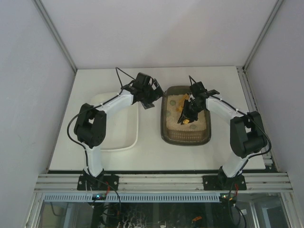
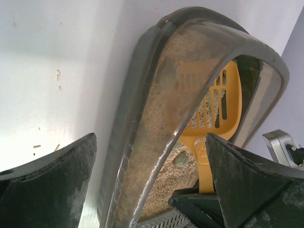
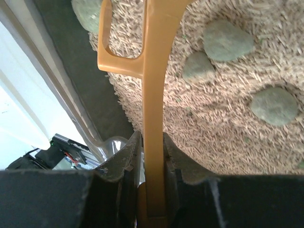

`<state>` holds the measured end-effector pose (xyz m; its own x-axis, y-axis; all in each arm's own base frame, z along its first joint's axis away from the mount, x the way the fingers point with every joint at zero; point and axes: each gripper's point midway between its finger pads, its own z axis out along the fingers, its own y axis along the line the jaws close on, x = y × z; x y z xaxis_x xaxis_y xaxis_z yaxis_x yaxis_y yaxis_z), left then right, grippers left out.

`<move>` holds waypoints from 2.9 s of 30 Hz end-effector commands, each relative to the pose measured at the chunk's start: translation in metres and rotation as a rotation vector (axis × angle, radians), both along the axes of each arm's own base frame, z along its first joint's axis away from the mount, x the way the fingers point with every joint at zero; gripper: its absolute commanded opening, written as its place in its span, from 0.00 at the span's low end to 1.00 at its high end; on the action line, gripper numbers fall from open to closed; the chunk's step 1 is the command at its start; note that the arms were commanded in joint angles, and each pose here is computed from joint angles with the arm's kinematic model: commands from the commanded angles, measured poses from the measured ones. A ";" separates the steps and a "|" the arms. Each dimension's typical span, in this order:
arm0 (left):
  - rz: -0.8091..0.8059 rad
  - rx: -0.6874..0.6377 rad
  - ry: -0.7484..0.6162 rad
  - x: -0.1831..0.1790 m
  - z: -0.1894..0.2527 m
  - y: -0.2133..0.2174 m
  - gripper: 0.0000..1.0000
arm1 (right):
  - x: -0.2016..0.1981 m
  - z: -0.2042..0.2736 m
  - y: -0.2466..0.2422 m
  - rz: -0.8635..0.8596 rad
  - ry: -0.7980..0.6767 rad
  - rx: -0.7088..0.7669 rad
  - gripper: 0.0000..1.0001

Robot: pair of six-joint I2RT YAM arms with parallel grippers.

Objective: Clean the litter box

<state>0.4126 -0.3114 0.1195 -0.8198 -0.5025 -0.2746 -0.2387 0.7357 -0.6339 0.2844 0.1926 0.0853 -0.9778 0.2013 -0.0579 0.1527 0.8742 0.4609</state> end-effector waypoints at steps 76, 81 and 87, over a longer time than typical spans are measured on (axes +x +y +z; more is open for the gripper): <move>-0.210 0.684 -0.466 -0.166 0.082 0.267 0.95 | -0.056 0.073 0.017 -0.086 -0.512 1.037 0.00; -0.196 0.784 -0.453 -0.158 0.080 0.288 0.91 | -0.044 0.055 -0.005 -0.199 -0.474 0.979 0.00; -0.222 0.724 -0.427 -0.159 0.078 0.290 0.93 | -0.049 0.043 -0.005 -0.207 -0.465 0.912 0.00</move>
<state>0.2504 -0.0224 0.1873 -0.6590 0.0545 -0.7501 0.0772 0.9970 0.0046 0.2280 0.2007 0.1256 -0.8777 0.4710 -0.0879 -0.0452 0.1012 0.9938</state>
